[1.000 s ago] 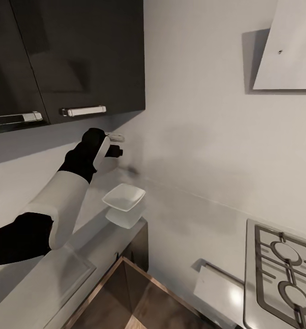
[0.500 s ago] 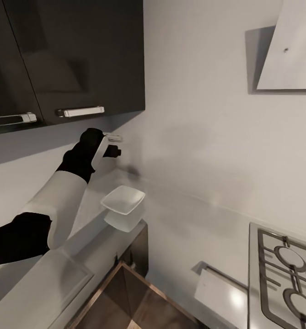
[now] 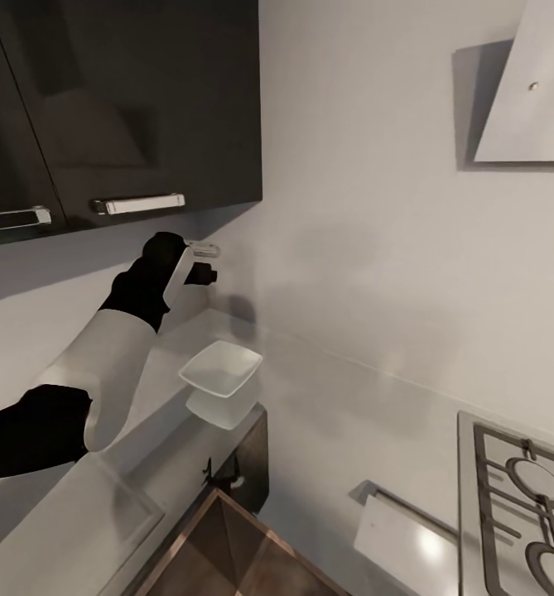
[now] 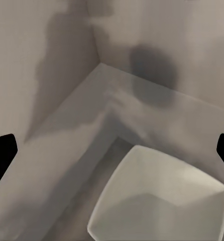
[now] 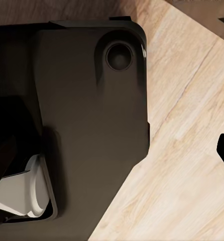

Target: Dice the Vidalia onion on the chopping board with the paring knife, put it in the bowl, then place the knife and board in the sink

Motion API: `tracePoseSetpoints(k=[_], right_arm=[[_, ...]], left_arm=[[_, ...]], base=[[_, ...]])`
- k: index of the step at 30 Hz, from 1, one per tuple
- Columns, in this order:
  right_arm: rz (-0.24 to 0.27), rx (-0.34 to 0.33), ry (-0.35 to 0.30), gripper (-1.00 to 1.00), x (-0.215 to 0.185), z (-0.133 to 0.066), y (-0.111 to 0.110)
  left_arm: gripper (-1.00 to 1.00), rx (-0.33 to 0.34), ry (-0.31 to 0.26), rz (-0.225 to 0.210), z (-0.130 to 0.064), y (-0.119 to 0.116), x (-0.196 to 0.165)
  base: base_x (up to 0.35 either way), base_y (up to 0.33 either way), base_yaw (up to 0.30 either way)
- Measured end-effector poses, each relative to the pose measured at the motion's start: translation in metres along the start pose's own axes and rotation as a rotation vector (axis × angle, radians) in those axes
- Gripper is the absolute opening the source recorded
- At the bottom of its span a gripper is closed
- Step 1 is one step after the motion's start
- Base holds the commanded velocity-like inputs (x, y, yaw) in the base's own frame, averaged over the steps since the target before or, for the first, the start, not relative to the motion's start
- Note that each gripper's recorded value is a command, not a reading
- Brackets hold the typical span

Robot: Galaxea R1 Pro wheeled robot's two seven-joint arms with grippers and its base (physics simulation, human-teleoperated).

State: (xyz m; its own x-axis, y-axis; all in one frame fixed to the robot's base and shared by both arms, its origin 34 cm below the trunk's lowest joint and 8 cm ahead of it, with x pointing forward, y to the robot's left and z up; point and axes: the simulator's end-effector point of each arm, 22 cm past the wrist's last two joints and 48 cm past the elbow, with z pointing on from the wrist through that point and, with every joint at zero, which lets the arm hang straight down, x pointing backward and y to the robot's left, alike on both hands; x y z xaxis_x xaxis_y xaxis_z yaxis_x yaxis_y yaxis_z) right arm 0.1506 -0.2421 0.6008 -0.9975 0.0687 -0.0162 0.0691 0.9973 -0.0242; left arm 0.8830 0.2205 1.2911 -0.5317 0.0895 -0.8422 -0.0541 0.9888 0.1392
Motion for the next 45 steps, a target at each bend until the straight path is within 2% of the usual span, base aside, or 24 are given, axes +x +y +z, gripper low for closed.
tracePoseSetpoints(k=[18, 45], right_arm=[[0.000, 0.001, -0.001, 1.00, 0.000, 0.000, -0.001], [0.000, -0.001, -0.001, 1.00, 0.000, 0.000, 0.000]], left_arm=[[1.00, -0.001, 0.003, 0.001, 0.001, 0.000, 0.001], [1.00, -0.007, 0.046, 0.008, 0.010, 0.001, 0.017]], base=[[0.015, 0.000, 0.000], [0.000, 0.000, 0.000]])
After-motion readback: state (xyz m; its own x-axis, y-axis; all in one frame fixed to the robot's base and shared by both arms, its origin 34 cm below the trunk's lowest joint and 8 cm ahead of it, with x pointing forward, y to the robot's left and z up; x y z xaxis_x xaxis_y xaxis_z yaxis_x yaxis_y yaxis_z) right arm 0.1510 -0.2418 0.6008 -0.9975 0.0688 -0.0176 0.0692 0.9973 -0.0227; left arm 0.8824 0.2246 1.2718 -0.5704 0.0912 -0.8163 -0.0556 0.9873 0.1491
